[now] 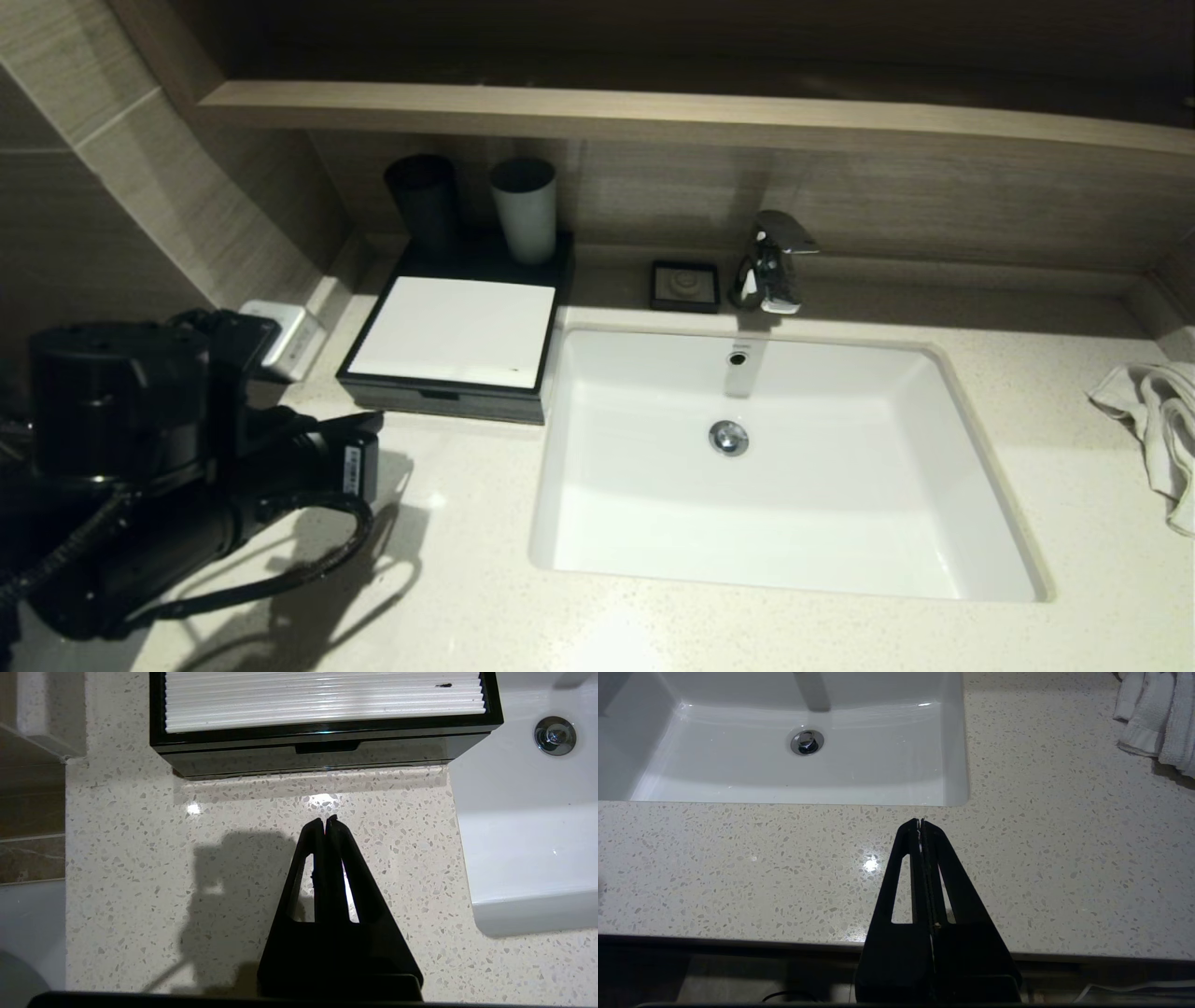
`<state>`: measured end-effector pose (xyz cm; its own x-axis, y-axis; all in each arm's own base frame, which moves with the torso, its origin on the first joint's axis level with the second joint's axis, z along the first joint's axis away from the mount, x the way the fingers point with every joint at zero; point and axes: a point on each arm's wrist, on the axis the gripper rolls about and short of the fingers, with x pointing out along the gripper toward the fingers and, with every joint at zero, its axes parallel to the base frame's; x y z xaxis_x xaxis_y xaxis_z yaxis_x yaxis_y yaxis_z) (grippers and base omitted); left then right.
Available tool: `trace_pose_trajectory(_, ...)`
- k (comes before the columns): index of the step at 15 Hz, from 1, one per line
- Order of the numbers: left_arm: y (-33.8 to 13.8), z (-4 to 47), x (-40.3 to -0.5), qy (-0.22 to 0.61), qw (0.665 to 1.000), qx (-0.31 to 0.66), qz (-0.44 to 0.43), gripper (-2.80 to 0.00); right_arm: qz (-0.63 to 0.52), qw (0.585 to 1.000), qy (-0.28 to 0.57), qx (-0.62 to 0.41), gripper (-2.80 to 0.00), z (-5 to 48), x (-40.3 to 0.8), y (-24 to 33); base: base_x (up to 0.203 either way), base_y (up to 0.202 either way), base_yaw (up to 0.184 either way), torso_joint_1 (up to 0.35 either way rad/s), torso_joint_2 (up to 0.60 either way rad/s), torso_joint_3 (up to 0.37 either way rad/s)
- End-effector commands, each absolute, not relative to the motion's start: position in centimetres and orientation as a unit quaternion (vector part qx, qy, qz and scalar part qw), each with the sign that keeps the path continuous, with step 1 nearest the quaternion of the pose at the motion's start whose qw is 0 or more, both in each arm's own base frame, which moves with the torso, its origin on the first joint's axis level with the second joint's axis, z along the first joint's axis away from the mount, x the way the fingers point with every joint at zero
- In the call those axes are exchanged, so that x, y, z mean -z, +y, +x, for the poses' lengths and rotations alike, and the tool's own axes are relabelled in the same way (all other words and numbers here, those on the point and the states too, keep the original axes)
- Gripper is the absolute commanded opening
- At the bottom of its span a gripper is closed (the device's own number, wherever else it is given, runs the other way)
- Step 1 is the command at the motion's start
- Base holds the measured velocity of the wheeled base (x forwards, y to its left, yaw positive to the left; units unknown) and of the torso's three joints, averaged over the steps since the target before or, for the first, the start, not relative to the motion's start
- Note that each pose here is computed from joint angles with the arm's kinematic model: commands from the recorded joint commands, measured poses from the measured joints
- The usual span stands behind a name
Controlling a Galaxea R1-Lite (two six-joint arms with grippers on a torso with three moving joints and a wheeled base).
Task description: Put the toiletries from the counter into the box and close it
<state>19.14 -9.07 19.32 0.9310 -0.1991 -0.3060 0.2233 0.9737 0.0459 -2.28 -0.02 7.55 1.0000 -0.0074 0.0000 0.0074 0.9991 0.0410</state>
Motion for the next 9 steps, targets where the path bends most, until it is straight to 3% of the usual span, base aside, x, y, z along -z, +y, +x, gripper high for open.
trace_pose_trajectory(1,-8.3,17.6,-19.8,0.134,0.985,0.107,0.033,-2.80,0.021,1.000,0.000,0.004,-2.80,-2.3,-7.5,0.0,0.000,0.000,0.000,0.000,0.00,0.000)
trace_pose_trajectory(9,-6.5,14.1,-19.5,0.114,0.988,0.103,0.023,-2.80,0.021,1.000,0.000,0.004,-2.80,-2.3,-7.5,0.0,0.000,0.000,0.000,0.000,0.00,0.000)
